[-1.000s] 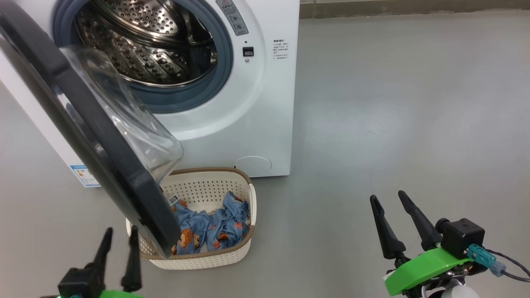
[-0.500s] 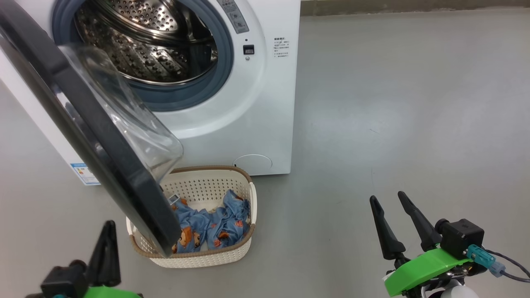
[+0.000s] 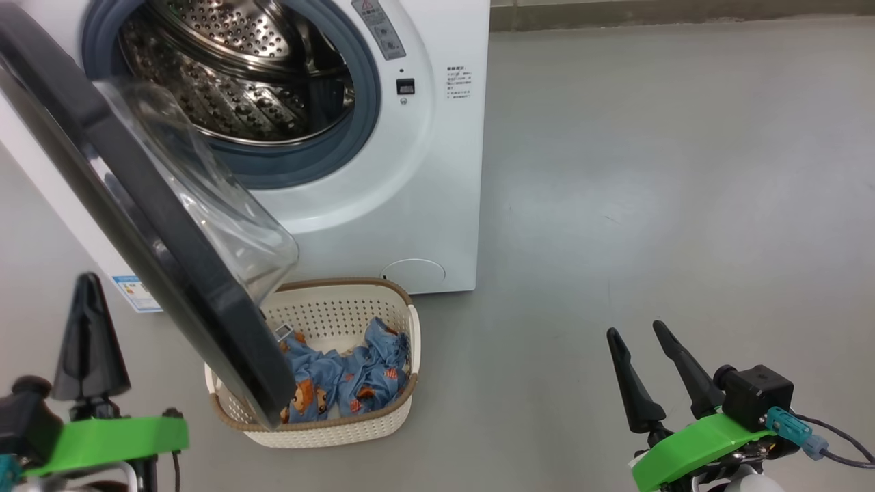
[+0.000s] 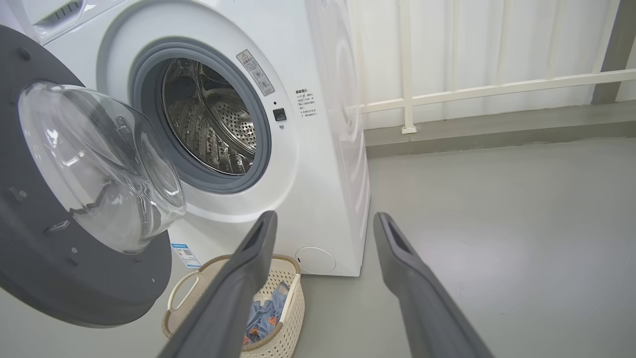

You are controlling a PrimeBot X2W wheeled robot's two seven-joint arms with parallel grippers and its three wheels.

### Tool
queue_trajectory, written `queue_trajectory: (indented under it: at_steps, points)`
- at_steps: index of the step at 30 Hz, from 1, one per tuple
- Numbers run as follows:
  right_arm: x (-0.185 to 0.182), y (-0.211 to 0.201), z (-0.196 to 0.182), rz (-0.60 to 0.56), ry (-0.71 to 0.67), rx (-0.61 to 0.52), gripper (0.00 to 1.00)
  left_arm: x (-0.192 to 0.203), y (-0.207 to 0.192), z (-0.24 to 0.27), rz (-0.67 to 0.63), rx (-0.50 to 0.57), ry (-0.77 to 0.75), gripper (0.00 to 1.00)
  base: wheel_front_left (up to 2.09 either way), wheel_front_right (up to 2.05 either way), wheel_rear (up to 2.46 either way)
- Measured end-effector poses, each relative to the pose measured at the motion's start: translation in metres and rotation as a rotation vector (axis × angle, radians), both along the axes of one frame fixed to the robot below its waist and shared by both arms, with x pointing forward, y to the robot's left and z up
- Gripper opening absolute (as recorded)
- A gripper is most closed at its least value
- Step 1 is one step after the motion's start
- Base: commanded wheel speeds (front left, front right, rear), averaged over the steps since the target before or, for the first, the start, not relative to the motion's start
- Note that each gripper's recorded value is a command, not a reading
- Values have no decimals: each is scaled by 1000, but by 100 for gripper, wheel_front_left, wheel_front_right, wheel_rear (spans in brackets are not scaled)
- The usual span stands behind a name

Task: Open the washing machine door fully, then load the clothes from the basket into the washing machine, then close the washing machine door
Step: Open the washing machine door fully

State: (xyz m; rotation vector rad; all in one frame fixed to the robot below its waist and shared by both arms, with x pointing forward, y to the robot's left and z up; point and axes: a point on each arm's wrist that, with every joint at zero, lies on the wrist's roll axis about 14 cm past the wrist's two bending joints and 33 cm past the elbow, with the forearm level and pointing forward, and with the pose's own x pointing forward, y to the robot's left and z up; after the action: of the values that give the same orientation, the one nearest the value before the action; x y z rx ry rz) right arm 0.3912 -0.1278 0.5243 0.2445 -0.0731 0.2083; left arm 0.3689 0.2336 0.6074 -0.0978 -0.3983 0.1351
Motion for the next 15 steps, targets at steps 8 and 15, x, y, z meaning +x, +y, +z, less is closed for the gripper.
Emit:
queue_trajectory:
  at_steps: [8,15]
  points:
    - [-4,-2,3,-7,-9,0,100,-3,-13,54,-36,51,-163,0,0,0,0]
    - [-6,-3,3,-9,-12,0,100,-7,-49,76,-142,78,-232,0,0,0,0]
